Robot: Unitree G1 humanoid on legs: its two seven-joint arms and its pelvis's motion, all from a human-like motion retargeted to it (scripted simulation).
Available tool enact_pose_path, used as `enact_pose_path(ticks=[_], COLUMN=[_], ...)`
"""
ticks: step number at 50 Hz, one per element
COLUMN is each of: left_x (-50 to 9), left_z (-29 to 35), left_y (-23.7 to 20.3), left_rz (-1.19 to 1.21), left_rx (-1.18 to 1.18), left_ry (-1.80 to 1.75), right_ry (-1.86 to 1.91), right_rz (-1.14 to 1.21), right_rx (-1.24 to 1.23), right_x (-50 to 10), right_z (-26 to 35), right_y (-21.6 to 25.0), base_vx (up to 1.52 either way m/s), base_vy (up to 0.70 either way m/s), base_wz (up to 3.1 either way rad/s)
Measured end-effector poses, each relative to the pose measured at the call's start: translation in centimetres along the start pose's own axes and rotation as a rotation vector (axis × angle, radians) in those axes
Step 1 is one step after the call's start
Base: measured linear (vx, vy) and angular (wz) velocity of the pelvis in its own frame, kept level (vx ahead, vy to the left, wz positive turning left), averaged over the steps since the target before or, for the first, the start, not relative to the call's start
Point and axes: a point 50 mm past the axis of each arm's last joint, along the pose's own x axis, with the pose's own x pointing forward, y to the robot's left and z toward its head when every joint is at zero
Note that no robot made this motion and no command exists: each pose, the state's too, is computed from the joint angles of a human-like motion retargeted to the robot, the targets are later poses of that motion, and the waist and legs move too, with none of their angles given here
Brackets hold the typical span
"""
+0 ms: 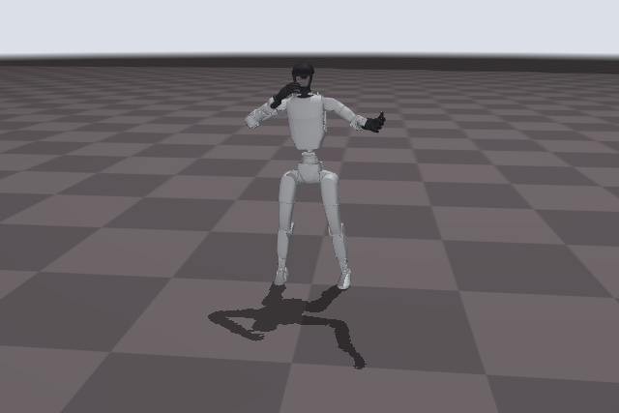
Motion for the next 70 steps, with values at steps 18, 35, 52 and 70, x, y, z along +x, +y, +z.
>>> enact_pose_path(ticks=[18,35,52,70], left_x=[-19.5,-0.5,-9.9,-6.9], left_z=[2.2,8.0,2.5,3.2], left_y=[-20.7,-11.5,-18.2,-15.6], left_rz=[-1.699,-0.552,-1.118,-0.983], left_rx=[-0.124,0.389,0.052,0.41], left_ry=[0.086,-0.313,0.019,-0.224], right_ry=[0.545,0.128,0.748,0.214], right_rz=[-1.476,-0.134,-1.105,-0.258], right_rx=[0.006,-0.222,-0.551,-0.34], right_x=[-21.7,-0.3,-16.8,-2.6], right_z=[-7.2,-1.0,-5.7,-1.5], right_y=[-16.8,-4.5,-18.0,-6.2], base_vx=[0.0,0.0,0.0,0.0], base_vy=[0.0,0.0,0.0,0.0], base_wz=[0.0,0.0,0.0,0.0])
